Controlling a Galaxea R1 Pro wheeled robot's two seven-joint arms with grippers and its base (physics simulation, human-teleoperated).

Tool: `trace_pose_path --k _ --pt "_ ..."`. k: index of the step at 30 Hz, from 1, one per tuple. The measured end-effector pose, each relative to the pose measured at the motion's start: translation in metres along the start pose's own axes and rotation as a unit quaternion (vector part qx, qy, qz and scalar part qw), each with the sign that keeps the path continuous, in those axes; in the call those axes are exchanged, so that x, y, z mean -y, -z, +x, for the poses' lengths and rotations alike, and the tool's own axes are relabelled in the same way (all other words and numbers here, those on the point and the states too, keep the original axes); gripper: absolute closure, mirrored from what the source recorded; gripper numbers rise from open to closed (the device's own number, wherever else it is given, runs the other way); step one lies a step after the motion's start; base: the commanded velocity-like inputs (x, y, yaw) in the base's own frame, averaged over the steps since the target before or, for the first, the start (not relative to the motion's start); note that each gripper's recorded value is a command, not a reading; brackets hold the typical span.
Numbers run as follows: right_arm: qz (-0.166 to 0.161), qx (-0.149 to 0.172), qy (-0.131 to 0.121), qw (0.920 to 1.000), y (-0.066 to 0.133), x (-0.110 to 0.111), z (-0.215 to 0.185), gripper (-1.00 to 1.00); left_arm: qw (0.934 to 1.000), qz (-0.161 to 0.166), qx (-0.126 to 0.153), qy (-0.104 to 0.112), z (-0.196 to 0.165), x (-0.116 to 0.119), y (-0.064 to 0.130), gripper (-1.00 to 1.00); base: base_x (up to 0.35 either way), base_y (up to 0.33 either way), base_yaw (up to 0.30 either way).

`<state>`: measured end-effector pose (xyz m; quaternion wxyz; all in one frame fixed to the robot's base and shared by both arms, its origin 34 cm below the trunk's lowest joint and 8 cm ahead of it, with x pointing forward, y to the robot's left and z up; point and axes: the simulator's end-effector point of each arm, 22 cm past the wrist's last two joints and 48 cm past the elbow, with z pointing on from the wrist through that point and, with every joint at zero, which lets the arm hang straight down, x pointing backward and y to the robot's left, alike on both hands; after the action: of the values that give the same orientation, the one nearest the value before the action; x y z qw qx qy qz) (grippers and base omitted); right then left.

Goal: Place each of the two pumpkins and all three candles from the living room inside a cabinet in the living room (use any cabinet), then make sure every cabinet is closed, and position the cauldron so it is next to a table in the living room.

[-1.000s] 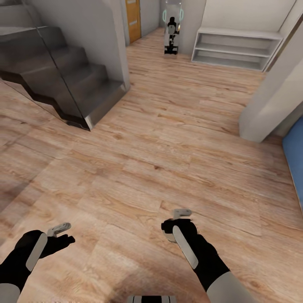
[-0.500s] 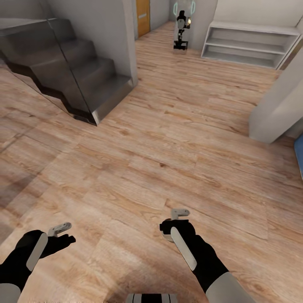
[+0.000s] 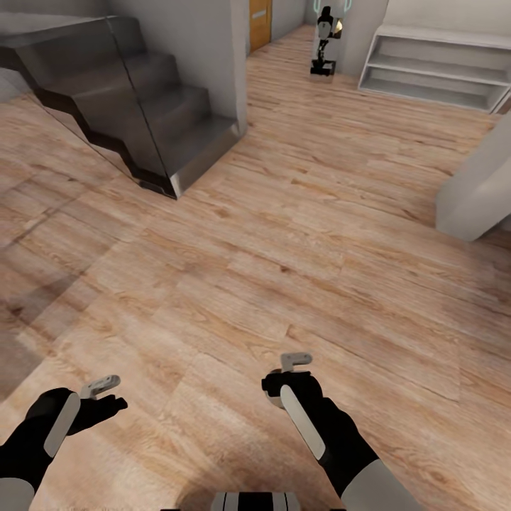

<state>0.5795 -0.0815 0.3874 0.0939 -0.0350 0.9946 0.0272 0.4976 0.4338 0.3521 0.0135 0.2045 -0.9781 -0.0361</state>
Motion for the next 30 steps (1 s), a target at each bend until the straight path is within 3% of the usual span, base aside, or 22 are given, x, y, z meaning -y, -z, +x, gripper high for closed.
trace_pose_path --k 19,30 --pt "-0.003 -0.016 0.0 0.9999 -0.011 -0.003 0.013 1.0 0.9999 -0.005 -0.015 -0.001 0.011 -0.001 -0.012 -1.0 0.02 0.0 0.12" --pt "-0.004 -0.018 0.002 0.9998 -0.013 -0.005 0.015 1.0 0.9998 -0.005 -0.017 -0.003 0.012 -0.001 -0.014 -1.0 0.0 0.0 0.014"
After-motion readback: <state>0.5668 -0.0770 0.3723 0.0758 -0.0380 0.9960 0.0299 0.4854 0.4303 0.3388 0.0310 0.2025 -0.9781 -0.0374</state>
